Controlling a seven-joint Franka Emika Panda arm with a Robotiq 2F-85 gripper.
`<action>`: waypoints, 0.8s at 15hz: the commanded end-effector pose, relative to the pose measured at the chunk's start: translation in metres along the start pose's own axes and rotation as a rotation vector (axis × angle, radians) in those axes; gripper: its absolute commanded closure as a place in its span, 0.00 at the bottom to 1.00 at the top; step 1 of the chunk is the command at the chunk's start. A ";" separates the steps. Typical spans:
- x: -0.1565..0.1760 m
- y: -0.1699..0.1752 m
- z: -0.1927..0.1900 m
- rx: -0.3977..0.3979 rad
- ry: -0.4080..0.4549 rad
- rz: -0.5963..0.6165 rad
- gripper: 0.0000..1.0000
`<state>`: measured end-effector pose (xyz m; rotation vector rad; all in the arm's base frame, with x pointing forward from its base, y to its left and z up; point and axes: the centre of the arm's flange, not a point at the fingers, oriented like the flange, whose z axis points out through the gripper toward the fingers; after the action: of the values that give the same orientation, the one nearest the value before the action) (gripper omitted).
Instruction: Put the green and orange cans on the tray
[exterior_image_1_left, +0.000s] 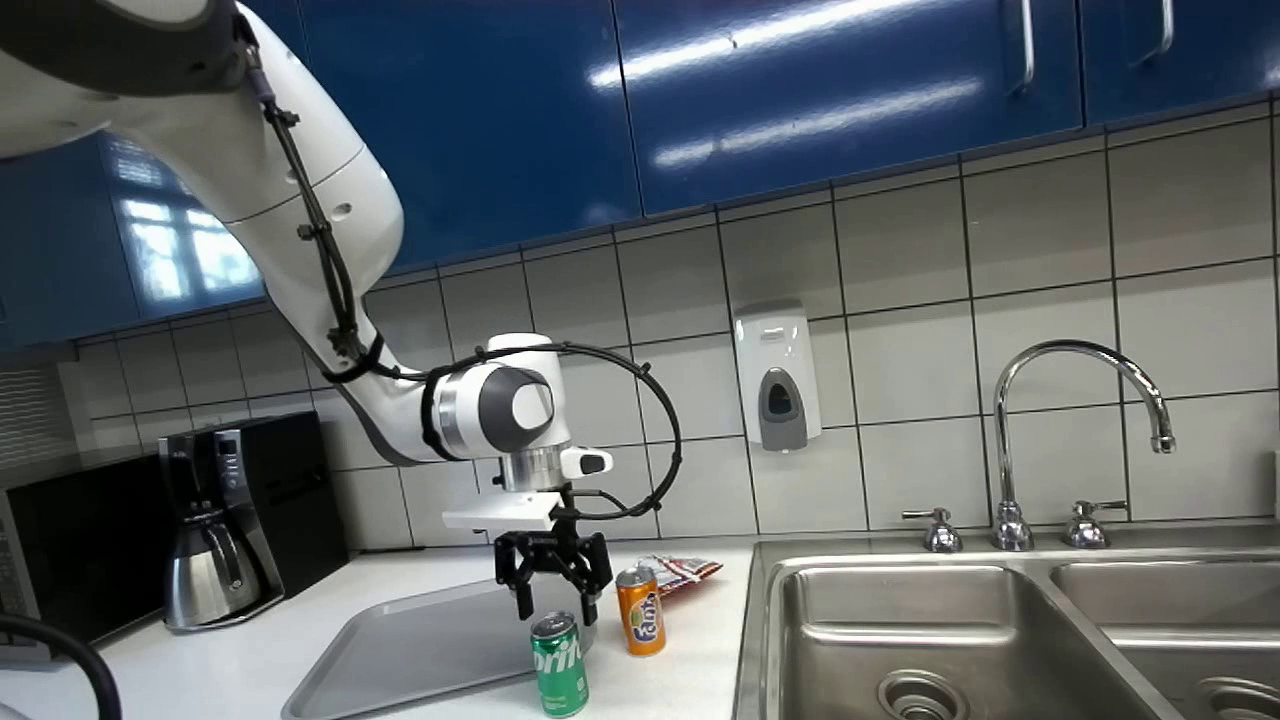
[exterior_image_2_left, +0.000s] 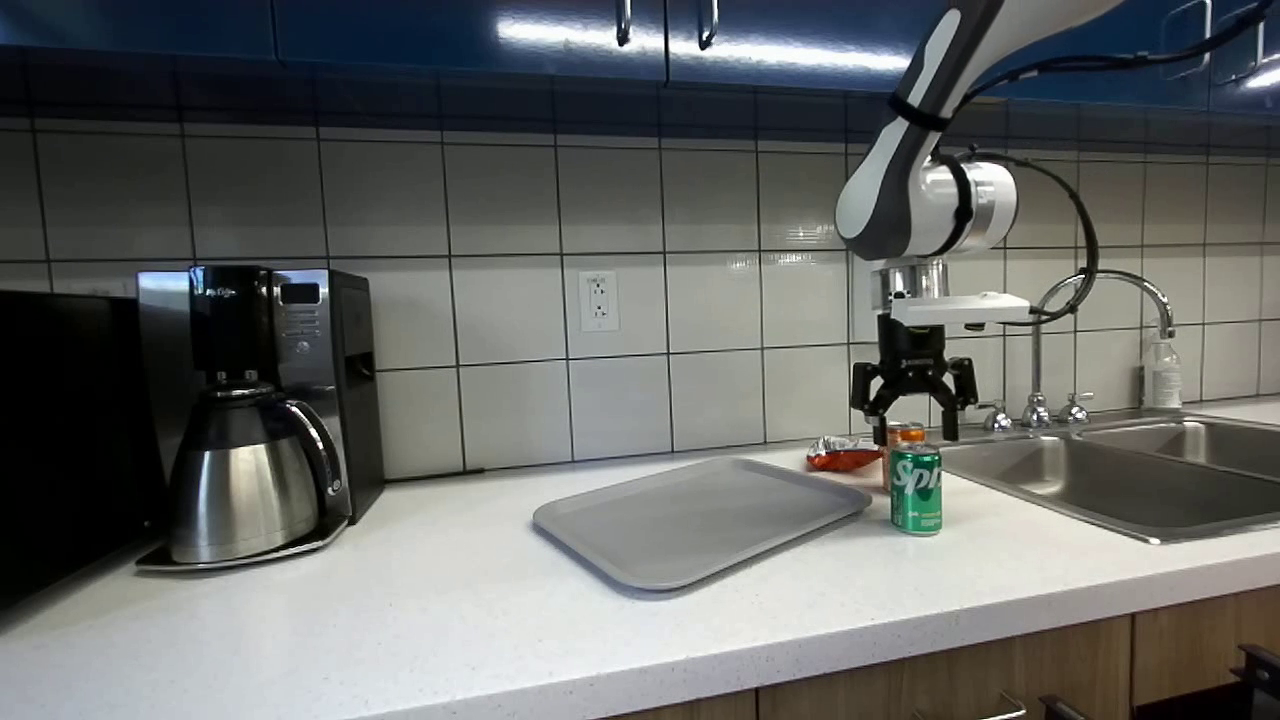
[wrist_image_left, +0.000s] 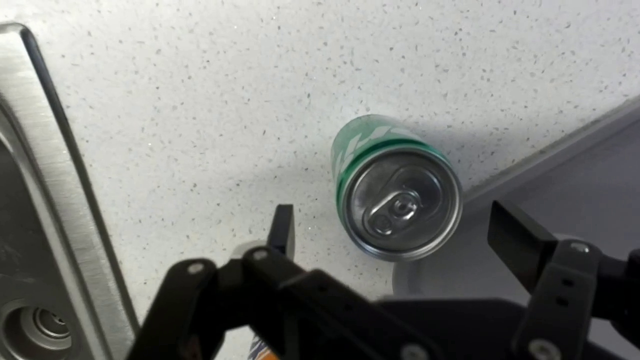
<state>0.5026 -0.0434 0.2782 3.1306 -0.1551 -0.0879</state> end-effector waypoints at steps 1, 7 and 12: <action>0.009 -0.004 0.012 0.006 -0.017 -0.019 0.00; 0.008 -0.002 0.025 0.005 -0.043 -0.016 0.00; 0.005 -0.003 0.032 0.002 -0.056 -0.017 0.00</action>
<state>0.5020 -0.0408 0.2481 3.1256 -0.1461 -0.1772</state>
